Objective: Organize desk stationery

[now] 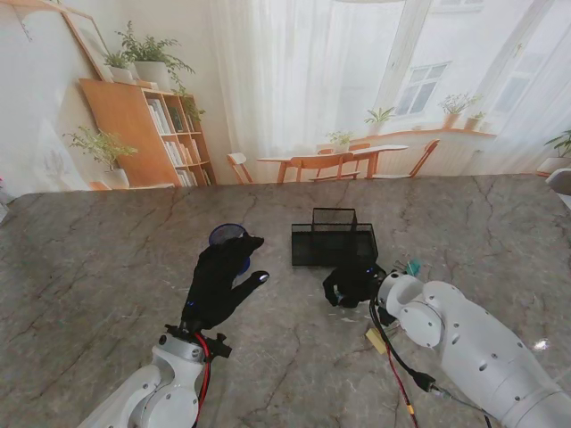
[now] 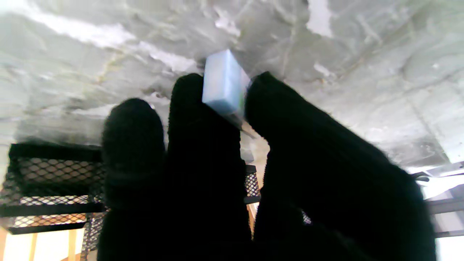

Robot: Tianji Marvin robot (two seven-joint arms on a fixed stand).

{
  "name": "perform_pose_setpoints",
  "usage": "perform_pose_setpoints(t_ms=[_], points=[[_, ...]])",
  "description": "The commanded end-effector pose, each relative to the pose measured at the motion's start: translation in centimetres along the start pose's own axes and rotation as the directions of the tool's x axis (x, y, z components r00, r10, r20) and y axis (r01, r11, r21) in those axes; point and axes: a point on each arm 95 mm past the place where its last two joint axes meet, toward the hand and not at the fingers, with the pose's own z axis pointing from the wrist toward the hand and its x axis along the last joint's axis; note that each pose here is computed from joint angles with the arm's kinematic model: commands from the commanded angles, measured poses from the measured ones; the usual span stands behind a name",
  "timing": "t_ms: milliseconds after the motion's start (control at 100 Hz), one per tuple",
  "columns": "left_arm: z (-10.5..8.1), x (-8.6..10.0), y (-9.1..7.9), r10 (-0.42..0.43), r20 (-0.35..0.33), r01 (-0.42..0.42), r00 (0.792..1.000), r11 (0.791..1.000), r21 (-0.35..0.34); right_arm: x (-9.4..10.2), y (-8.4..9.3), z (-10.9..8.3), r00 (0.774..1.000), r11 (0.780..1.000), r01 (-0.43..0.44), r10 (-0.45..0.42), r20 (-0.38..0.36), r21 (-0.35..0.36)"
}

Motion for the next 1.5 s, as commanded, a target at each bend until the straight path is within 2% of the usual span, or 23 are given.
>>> perform_pose_setpoints(t_ms=[0,230,540,770,930,1140,1260,1490], points=[[-0.1,0.2,0.2,-0.013,0.001,0.013,1.0,1.0,0.002,0.4,-1.8,-0.4,1.0,0.999,-0.023,0.023,0.008,0.043],[-0.1,0.2,0.2,-0.016,0.0,0.016,1.0,1.0,0.005,1.2,-0.1,-1.3,0.998,0.998,-0.059,0.06,0.023,-0.037],[-0.2,0.2,0.1,-0.02,0.003,0.02,1.0,1.0,0.012,2.4,4.1,-2.8,0.989,0.977,-0.113,0.128,0.072,-0.18],[-0.2,0.1,0.1,-0.025,0.009,0.025,1.0,1.0,0.018,1.1,6.8,-3.8,0.973,0.964,-0.113,0.157,0.171,-0.239],[-0.2,0.1,0.1,-0.028,0.009,0.028,1.0,0.999,0.019,-0.4,8.1,-4.3,0.945,0.956,-0.108,0.184,0.272,-0.272],[-0.1,0.1,0.1,-0.032,0.006,0.032,0.999,0.999,0.013,-2.4,9.7,-4.6,0.889,0.944,-0.094,0.222,0.399,-0.315],[0.0,0.0,0.2,-0.035,0.002,0.035,0.999,0.999,0.006,-3.3,10.6,-4.2,0.86,0.944,-0.087,0.233,0.455,-0.319],[0.1,-0.2,0.3,-0.037,0.003,0.037,0.999,0.999,-0.004,-5.0,11.4,-2.6,0.825,0.951,-0.07,0.225,0.518,-0.3]])
